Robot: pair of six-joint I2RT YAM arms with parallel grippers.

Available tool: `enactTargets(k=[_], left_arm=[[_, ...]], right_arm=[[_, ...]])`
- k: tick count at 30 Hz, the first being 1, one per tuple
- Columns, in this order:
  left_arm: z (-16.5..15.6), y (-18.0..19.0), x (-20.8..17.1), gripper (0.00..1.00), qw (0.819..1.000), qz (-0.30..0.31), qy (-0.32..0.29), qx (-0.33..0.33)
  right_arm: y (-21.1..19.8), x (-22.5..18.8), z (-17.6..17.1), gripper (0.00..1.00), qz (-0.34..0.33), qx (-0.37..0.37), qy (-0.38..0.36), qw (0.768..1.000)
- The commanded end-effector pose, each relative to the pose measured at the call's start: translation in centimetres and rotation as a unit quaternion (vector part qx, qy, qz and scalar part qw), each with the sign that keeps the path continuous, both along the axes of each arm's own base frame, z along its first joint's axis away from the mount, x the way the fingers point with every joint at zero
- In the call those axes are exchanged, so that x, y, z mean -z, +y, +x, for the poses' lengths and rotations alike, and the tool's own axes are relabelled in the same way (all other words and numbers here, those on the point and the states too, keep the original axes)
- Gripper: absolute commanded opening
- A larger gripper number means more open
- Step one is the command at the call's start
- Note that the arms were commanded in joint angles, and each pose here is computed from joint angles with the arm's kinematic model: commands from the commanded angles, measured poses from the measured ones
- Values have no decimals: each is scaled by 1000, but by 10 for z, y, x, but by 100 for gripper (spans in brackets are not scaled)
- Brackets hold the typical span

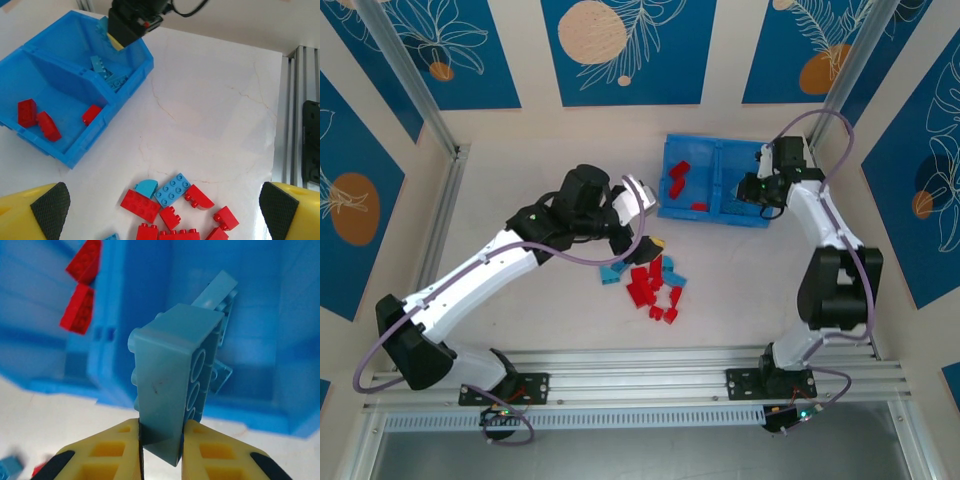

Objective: Sort the legos into containers by color

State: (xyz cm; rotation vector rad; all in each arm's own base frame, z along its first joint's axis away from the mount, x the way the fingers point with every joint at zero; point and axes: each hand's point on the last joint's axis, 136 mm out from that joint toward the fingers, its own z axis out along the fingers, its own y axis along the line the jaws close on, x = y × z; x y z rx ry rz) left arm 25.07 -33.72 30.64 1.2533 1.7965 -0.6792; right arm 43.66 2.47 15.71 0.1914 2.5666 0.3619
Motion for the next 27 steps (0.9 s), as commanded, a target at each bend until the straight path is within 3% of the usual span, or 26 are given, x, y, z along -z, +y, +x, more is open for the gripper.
enactTargets(k=[1, 6, 14, 21, 24, 27], left_arm=[[-5, 4, -8, 100, 1000, 8, 8, -13], [-6, 7, -1, 100, 999, 14, 22, -35], [2, 2, 13, 100, 998, 23, 22, -54], [24, -10, 47, 100, 992, 66, 57, -92], [31, -13, 75, 99, 983, 100, 96, -119], [44, -6, 103, 97, 961, 140, 146, -191]], right_arm=[[-6, 18, 13, 23, 5, 32, 37, 999], [-14, 34, 24, 28, 3, 58, 73, 996], [-4, -8, 12, 42, 32, 57, 42, 997], [35, -66, -59, 44, 111, 62, -2, 992], [48, -73, -100, 53, 125, 67, -5, 990], [57, -69, -137, 62, 149, 86, 15, 985]])
